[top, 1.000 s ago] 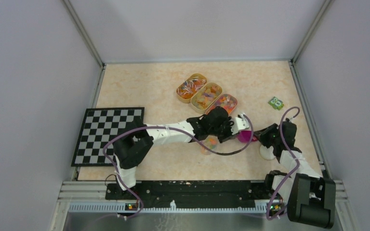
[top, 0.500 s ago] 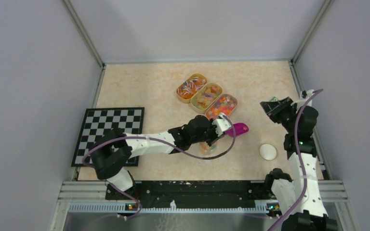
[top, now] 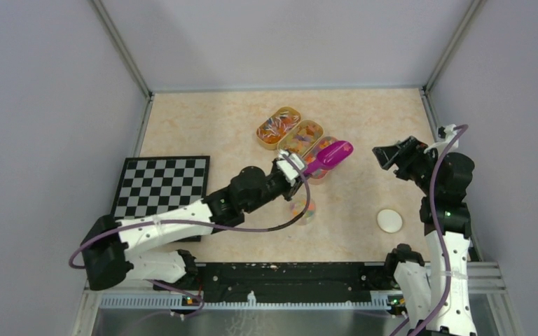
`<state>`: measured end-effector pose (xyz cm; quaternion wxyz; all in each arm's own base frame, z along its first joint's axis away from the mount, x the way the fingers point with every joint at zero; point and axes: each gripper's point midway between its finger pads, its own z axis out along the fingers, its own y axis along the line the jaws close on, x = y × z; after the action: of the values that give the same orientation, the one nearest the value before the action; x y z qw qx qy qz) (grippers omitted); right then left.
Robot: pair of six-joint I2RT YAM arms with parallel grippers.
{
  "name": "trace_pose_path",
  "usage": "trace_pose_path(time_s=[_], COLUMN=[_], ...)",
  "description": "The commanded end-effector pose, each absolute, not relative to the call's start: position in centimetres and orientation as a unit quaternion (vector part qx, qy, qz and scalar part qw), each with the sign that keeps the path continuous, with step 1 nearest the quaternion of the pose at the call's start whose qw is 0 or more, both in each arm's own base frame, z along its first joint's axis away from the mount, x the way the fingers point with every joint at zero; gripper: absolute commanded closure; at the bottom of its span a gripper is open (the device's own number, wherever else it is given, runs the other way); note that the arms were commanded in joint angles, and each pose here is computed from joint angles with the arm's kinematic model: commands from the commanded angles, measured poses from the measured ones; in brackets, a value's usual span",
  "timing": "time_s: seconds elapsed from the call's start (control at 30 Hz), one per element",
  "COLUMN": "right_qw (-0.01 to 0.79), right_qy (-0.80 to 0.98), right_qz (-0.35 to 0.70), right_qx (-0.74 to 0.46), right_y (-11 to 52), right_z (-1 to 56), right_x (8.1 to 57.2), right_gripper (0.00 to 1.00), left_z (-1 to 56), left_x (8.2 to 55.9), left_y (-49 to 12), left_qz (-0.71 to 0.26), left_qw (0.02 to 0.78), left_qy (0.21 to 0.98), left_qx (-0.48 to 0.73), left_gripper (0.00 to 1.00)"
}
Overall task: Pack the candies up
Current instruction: Place the fake candies in the packing bottle.
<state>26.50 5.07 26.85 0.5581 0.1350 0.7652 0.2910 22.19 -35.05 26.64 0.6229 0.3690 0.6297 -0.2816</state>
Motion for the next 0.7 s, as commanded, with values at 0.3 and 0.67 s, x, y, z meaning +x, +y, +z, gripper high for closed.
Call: trace_pose_path(time_s=[0.3, 0.67], right_qw=[0.558, 0.543], right_qy=[0.763, 0.775], right_qz=[0.313, 0.309], right_qx=[0.094, 0.099], right_y=[6.4, 6.5], right_z=[28.2, 27.2], right_x=[25.5, 24.7], right_gripper=[0.15, 0.14], left_z=[27.9, 23.6], left_x=[18.4, 13.4], left_y=[-27.5, -24.7], left_qz=[-0.315, -0.349], left_qw=[0.612, 0.466], left_qy=[0.664, 0.761], left_qx=[0.292, 0.288], left_gripper=[1.00, 1.00])
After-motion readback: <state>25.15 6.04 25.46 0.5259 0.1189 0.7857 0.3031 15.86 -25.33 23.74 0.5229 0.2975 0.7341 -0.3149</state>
